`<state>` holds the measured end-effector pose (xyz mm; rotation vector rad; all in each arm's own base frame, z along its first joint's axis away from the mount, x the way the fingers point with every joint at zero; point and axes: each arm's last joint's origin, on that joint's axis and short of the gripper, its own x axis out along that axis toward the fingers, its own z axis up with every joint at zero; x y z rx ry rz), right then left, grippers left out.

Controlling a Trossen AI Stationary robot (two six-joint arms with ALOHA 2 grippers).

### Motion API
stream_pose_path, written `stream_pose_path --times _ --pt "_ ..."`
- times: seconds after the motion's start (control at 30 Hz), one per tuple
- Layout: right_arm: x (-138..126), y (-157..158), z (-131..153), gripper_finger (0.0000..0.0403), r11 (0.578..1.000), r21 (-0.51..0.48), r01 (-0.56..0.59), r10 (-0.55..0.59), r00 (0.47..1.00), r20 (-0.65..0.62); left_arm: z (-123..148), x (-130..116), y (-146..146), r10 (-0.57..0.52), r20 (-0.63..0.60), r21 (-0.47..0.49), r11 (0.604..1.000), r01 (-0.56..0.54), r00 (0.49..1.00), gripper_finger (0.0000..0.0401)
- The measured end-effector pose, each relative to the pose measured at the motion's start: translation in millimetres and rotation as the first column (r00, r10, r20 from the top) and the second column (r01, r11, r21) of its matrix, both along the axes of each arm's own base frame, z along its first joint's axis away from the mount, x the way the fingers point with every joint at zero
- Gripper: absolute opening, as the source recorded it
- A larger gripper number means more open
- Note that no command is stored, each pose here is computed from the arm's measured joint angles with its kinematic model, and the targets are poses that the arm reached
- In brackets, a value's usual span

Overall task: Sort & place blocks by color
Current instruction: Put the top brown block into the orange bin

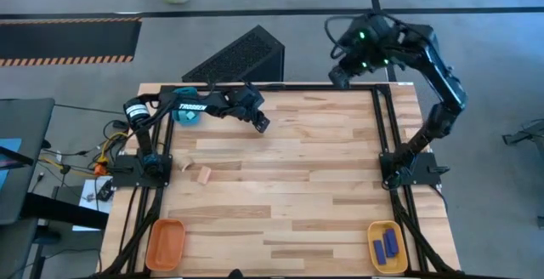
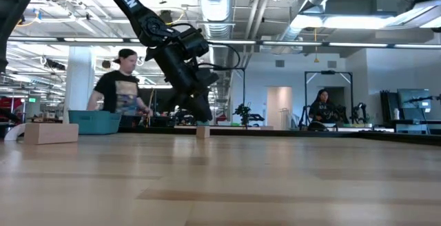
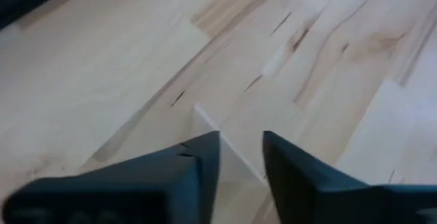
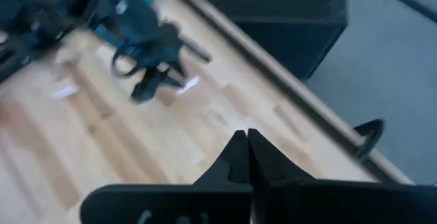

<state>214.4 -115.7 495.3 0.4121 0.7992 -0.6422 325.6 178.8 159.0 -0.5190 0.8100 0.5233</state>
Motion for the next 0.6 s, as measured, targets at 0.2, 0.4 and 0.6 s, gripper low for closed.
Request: stream_pose_path --times 0.2,0.4,0.6 --pt "-14.7 27.5 -12.2 0.0001 0.999 0.020 0.032 -0.031 0.999 -0.038 -0.4 6.5 -2.0 0.022 0.007 0.081 0.996 -0.022 1.000 0.0195" --pt "-26.4 36.5 -52.9 0.0001 0.990 0.015 0.141 -0.141 0.990 0.006 -8.4 11.4 0.0 0.048 0.011 0.105 0.993 -0.049 0.999 0.0223" --pt "-25.7 44.6 -119.4 0.0001 0.988 0.092 0.126 -0.139 0.979 0.149 -9.1 11.4 -1.9 0.036 0.007 0.092 0.995 -0.036 0.999 0.0215"
